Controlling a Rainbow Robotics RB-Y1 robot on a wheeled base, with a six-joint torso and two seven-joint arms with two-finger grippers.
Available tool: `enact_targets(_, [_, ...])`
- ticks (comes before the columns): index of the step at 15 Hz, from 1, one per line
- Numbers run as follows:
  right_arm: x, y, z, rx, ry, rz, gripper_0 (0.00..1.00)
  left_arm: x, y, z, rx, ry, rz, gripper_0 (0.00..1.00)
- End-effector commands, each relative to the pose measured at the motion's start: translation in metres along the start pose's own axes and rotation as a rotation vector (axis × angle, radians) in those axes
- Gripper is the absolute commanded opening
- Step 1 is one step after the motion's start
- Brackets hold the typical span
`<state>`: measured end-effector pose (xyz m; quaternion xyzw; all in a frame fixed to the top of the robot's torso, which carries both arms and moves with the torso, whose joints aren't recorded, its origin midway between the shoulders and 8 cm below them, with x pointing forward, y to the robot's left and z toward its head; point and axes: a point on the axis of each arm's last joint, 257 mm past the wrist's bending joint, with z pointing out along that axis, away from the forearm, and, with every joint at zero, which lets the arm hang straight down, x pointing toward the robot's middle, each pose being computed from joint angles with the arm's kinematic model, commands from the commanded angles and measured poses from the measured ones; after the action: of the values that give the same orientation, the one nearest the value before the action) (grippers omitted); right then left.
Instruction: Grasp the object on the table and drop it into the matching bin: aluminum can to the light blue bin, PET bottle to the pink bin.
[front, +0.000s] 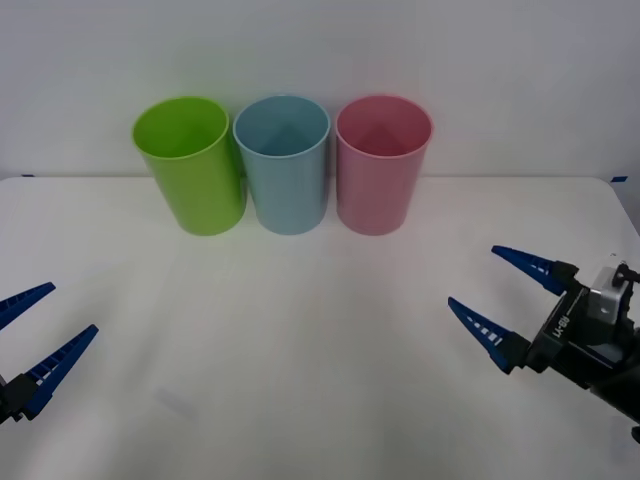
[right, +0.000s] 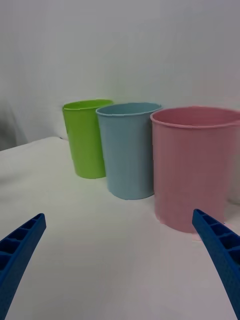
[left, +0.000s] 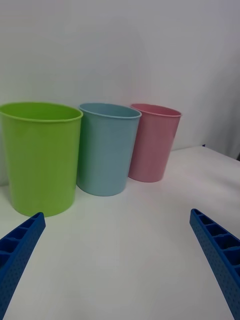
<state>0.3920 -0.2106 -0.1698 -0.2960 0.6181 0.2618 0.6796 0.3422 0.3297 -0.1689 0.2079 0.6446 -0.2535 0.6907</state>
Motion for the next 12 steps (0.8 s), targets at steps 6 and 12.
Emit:
enact_targets(6, [0.011, -0.004, -0.069, 0.074, 0.022, 0.041, 1.0, 0.0, 0.0, 0.0, 0.0, 0.0, 0.0, 1.0])
enact_targets(12, [0.013, 0.0, -0.101, 0.086, 0.037, 0.058, 1.0, 0.0, 0.0, 0.0, 0.0, 0.0, 0.0, 1.0])
